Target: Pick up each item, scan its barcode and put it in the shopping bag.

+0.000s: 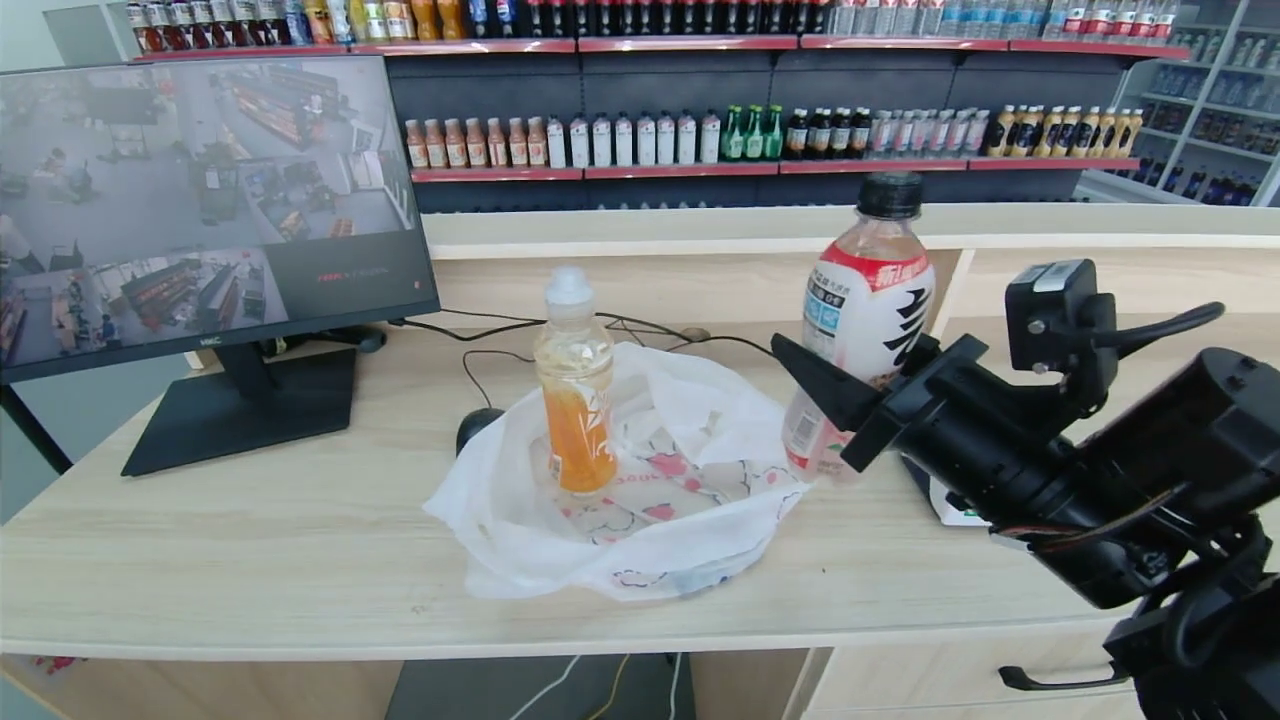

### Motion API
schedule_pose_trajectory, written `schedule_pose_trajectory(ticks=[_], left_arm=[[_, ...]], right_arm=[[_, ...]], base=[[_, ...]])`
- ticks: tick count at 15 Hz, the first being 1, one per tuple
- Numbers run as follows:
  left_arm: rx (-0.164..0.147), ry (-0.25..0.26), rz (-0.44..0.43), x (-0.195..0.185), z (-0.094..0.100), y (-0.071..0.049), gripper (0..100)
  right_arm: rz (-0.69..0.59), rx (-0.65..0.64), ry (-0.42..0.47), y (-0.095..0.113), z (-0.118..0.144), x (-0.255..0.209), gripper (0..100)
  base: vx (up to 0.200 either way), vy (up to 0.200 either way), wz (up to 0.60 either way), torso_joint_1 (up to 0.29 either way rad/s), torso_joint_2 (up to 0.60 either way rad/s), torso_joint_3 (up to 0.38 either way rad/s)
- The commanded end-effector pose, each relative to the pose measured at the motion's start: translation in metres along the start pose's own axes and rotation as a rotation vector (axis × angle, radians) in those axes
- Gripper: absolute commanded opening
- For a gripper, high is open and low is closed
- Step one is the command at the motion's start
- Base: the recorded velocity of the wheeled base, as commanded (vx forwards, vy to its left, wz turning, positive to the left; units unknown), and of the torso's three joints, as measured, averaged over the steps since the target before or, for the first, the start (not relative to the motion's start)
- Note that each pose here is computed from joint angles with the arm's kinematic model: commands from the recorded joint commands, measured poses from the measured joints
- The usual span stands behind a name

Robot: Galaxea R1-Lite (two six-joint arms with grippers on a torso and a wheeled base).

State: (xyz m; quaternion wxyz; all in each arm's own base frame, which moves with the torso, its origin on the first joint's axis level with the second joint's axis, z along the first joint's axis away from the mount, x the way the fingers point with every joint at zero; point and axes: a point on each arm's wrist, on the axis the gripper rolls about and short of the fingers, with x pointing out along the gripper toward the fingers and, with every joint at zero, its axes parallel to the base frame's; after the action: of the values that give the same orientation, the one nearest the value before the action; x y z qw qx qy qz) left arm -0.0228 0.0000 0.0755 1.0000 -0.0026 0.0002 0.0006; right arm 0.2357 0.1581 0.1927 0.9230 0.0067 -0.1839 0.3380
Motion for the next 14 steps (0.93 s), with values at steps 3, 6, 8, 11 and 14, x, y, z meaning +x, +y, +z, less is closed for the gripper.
schedule_pose_trajectory(ticks=[3,6,8,11,14], left_arm=[[0.001,0.0,0.0,0.0,0.0,0.0,100],[0.001,0.0,0.0,0.0,0.0,0.0,100],[-0.001,0.0,0.0,0.0,0.0,0.0,100],[0.001,0.0,0.0,0.0,0.0,0.0,100],[0.001,0.0,0.0,0.0,0.0,0.0,100]], right_arm=[[0.036,0.051,-0.01,0.024,-0.02,0.036,0],[0.086,0.079,0.01,0.044,-0.036,0.047,0],[0.089,0.096,0.038,0.049,-0.053,0.056,0],[0.076,0.096,0.061,0.046,-0.073,0.066,0],[0.08,0.101,0.114,0.049,-0.094,0.066,0]], base=[[0.0,0.0,0.0,0.0,0.0,0.0],[0.0,0.0,0.0,0.0,0.0,0.0],[0.0,0.0,0.0,0.0,0.0,0.0],[0.0,0.0,0.0,0.0,0.0,0.0],[0.0,0.0,0.0,0.0,0.0,0.0]])
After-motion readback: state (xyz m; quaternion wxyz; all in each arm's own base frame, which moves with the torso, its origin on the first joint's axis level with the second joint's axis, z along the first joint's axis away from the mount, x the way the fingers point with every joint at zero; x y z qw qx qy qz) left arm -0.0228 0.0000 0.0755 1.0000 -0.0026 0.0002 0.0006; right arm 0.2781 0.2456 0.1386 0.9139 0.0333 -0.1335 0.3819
